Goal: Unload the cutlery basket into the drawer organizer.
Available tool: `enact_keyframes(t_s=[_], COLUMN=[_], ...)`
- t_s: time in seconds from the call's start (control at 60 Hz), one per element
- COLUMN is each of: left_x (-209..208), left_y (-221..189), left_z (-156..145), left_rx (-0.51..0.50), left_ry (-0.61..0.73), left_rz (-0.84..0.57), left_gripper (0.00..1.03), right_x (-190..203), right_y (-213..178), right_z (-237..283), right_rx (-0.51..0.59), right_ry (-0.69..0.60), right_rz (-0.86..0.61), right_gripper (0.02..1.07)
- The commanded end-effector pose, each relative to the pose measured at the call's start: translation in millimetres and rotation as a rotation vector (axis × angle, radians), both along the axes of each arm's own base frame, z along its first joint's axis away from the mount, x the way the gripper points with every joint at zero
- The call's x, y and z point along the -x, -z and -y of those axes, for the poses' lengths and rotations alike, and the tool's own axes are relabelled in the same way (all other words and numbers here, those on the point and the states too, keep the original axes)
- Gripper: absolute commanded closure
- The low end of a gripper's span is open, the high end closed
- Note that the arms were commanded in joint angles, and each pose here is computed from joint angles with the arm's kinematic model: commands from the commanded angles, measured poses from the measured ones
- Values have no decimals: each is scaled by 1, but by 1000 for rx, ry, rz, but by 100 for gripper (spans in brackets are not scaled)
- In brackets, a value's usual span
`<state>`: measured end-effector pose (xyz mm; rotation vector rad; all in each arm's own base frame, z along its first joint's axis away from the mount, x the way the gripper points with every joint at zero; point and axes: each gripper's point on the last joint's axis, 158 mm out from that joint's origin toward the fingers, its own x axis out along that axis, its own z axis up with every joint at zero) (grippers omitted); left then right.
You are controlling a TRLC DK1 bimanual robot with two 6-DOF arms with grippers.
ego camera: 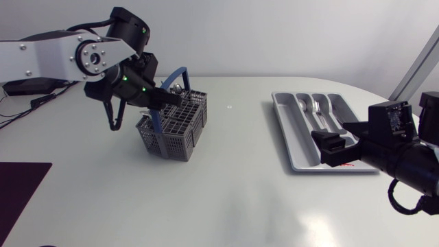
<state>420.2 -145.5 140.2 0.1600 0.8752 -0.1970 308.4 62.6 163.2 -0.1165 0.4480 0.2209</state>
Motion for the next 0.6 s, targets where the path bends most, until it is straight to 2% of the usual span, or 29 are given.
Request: enact_keyframes(t_s=[0.0, 0.3, 0.583], left_x=[25, 104, 154], left_y=[-4, -13, 14], left_z=[-7, -21, -23], left_rx=[-25, 10, 3], left_ry=[25, 132, 255], left_rz=[5, -54, -109], left_gripper=[89, 89, 87], right_x=[0, 2, 5], right_y=[-1, 1, 0], right_z=[-4, -4, -10], right_rx=[-1, -3, -7], right_ry=[-14, -17, -42], right_rz=[4, 0, 4], right_gripper=[7, 7, 7])
